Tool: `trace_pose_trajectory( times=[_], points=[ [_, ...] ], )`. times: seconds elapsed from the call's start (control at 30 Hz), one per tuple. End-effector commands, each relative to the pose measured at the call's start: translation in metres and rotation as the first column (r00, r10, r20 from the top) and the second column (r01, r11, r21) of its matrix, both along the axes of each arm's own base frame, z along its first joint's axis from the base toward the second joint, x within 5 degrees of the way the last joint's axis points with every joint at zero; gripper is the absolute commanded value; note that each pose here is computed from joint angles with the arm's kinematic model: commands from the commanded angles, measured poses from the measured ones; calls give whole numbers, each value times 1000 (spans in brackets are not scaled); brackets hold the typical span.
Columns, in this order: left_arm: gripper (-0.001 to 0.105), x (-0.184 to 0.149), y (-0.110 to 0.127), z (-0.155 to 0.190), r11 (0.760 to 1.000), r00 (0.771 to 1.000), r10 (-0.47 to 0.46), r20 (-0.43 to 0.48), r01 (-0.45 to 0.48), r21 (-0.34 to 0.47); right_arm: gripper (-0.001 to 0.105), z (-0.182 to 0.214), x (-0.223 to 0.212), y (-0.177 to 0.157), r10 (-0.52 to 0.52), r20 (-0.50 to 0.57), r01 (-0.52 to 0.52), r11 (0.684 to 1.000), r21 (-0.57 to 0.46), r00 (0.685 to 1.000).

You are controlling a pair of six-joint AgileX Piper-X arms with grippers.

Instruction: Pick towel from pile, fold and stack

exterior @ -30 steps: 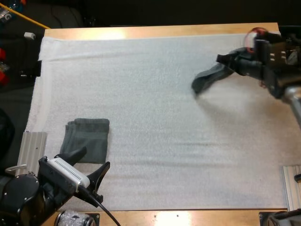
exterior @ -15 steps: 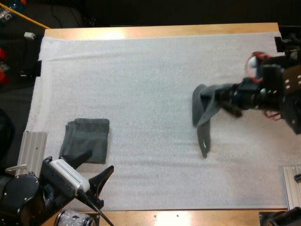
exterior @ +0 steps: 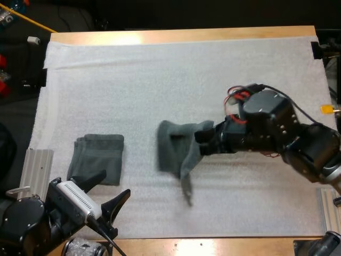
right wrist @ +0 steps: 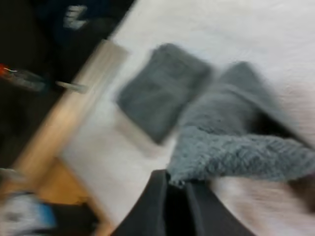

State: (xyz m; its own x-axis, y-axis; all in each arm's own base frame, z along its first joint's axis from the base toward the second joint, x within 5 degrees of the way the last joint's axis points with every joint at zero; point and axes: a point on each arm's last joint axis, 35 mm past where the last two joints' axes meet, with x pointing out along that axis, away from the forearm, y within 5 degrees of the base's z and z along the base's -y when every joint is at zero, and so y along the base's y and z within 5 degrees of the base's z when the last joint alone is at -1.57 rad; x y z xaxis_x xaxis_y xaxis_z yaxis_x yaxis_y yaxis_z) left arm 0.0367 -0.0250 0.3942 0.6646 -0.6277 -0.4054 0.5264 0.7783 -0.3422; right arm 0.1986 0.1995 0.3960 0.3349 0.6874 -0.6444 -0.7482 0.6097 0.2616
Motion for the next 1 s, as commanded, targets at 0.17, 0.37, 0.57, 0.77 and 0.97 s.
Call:
trace_pose_trajectory(
  times=[0.17, 0.37, 0.57, 0.77, 0.97],
  points=[
    [64, 0, 0, 2, 1000, 1000, -9, 1, 9, -12, 0, -74, 17, -4, -145, -11, 134, 935, -329, 989],
    [64, 0, 0, 2, 1000, 1000, -9, 1, 9, -12, 0, -115, 37, -20, -230, 54, 222, 807, -548, 972],
    [64, 0, 0, 2, 1000, 1000, -9, 1, 9, -12, 0, -118, 57, -49, -293, 124, 304, 717, -627, 948],
    [64, 0, 0, 2, 1000, 1000, -9, 1, 9, -11, 30, -118, 62, -63, -332, 103, 316, 692, -649, 938],
    [64, 1, -1, 0, 1000, 1000, -13, 0, 13, -2, 76, -114, 52, -69, -338, 55, 280, 666, -691, 940]
  ],
)
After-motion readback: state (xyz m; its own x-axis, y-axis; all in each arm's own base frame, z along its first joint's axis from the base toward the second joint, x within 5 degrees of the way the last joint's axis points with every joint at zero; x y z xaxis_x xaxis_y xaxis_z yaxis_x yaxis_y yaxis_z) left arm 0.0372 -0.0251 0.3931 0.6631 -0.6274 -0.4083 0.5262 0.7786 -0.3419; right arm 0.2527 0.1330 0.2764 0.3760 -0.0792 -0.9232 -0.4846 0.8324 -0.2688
